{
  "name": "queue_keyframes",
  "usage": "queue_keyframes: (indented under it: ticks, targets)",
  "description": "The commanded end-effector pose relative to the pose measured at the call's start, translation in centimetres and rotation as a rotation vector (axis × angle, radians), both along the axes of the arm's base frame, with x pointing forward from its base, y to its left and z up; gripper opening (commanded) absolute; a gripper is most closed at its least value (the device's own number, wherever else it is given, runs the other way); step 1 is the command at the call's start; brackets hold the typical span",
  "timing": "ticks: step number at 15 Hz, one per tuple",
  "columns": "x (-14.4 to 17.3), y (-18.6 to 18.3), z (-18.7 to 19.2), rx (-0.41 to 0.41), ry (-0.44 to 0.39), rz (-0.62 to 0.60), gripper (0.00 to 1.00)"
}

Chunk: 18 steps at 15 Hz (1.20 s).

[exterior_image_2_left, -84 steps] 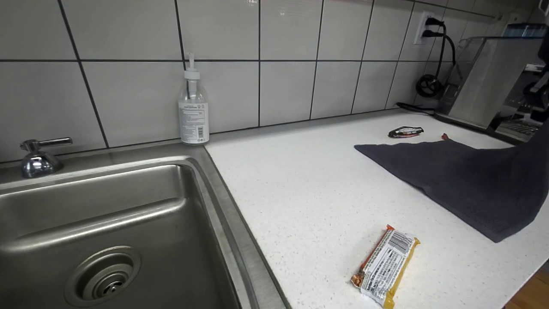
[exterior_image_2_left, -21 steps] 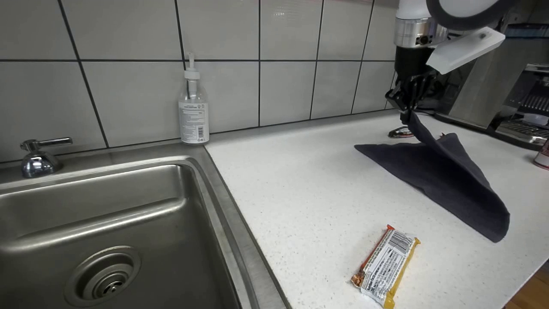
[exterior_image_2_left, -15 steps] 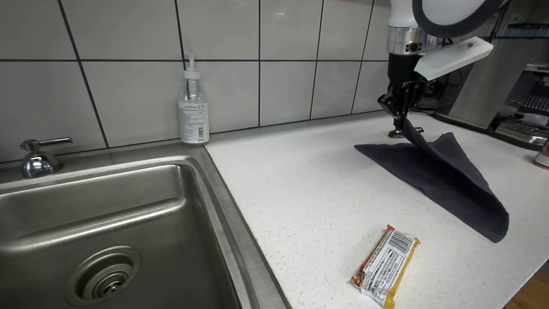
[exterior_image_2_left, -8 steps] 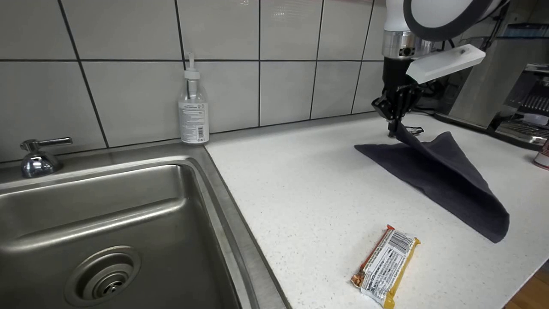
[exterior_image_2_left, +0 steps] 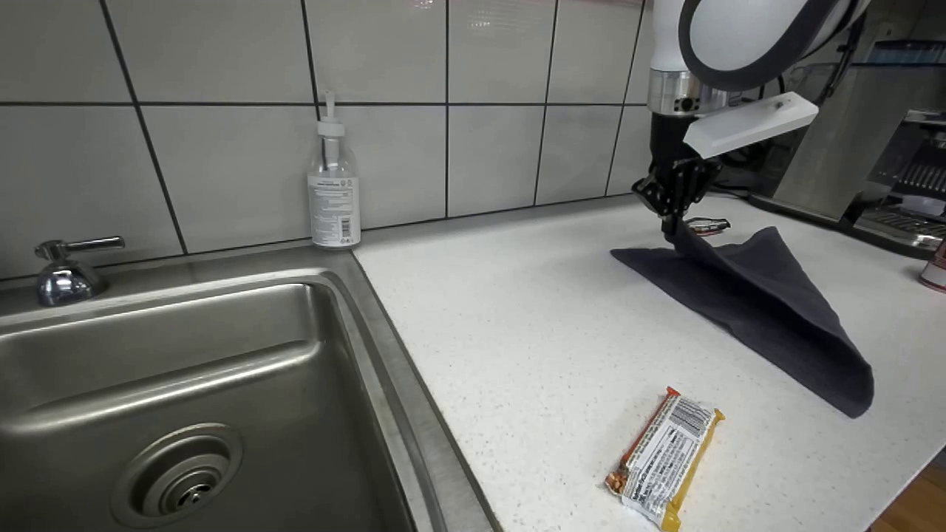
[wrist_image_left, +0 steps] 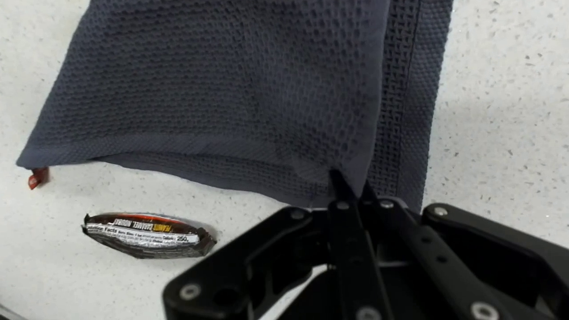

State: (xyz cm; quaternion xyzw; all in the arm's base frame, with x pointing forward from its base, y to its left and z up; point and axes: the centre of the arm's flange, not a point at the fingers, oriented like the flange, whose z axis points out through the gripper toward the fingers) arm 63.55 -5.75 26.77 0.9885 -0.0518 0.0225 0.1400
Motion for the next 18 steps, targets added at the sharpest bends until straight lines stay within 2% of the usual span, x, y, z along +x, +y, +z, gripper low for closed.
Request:
queue_keyframes:
  ticks: [1,18]
  targets:
    - [1.8,0.1,0.1,-0.013,-0.021,-0.045,0.01]
    - [3.4,2.3,-3.4,-0.056,-0.044,-0.137,0.01]
